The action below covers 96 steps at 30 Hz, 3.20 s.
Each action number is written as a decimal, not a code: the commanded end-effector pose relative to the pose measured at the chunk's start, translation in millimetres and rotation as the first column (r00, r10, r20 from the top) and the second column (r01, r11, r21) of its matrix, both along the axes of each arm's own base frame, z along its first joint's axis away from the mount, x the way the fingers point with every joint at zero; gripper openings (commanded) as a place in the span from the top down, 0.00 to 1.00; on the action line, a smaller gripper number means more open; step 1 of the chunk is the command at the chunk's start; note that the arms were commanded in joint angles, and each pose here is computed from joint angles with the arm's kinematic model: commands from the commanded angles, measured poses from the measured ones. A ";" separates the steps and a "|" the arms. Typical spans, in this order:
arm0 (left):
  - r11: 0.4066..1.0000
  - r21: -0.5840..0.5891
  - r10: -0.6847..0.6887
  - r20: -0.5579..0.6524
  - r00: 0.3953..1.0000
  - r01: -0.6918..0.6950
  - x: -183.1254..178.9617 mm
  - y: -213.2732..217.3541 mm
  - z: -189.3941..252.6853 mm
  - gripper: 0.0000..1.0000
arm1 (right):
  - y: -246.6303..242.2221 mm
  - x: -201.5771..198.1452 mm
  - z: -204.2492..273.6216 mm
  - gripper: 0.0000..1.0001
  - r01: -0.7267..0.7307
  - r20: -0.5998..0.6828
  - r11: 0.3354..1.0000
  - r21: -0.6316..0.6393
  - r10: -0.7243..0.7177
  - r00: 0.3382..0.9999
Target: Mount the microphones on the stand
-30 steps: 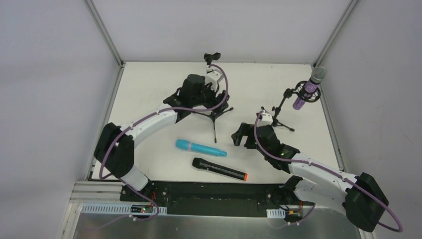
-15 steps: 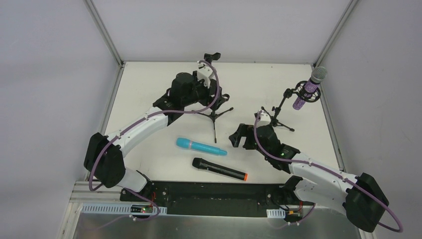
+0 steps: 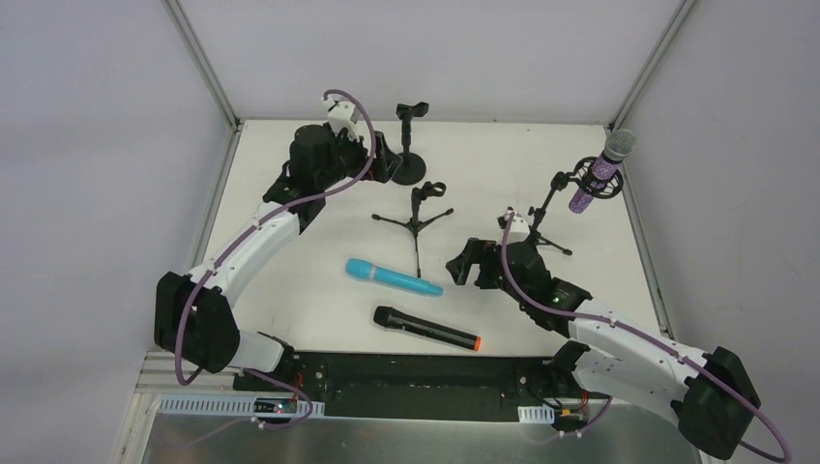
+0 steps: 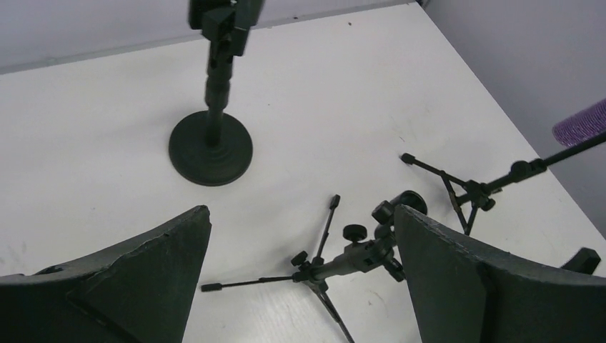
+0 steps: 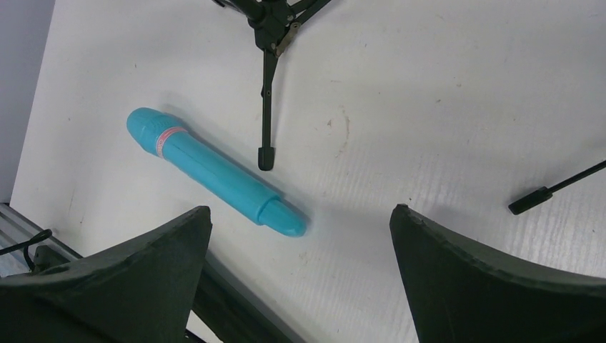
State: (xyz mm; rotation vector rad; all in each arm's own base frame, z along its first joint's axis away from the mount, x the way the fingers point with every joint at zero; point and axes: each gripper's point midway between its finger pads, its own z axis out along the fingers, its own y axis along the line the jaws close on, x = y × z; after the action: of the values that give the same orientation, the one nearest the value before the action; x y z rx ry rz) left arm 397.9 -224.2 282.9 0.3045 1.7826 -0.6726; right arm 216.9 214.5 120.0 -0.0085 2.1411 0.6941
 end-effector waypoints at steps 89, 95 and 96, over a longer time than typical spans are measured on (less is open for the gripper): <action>0.884 0.010 0.463 -0.167 0.870 -0.468 36.7 106.1 -34.8 0.00 | 152.7 30.0 -80.2 0.47 -0.655 -0.417 0.500 -0.567 0.511 0.752; 0.882 0.010 0.465 -0.165 0.870 -0.470 36.5 106.9 -34.0 0.00 | 160.8 30.9 -88.7 0.82 -0.672 -0.442 0.503 -0.544 0.509 0.739; 0.882 0.009 0.467 -0.163 0.869 -0.472 36.4 107.3 -33.4 0.00 | 161.2 31.2 -88.9 0.91 -0.675 -0.445 0.503 -0.540 0.510 0.736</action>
State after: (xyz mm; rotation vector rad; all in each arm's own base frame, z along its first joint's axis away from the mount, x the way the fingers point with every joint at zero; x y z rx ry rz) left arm 431.4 -113.8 237.8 -0.2251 1.9246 -0.3579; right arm 243.7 367.0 24.2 -1.1998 2.5202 0.2039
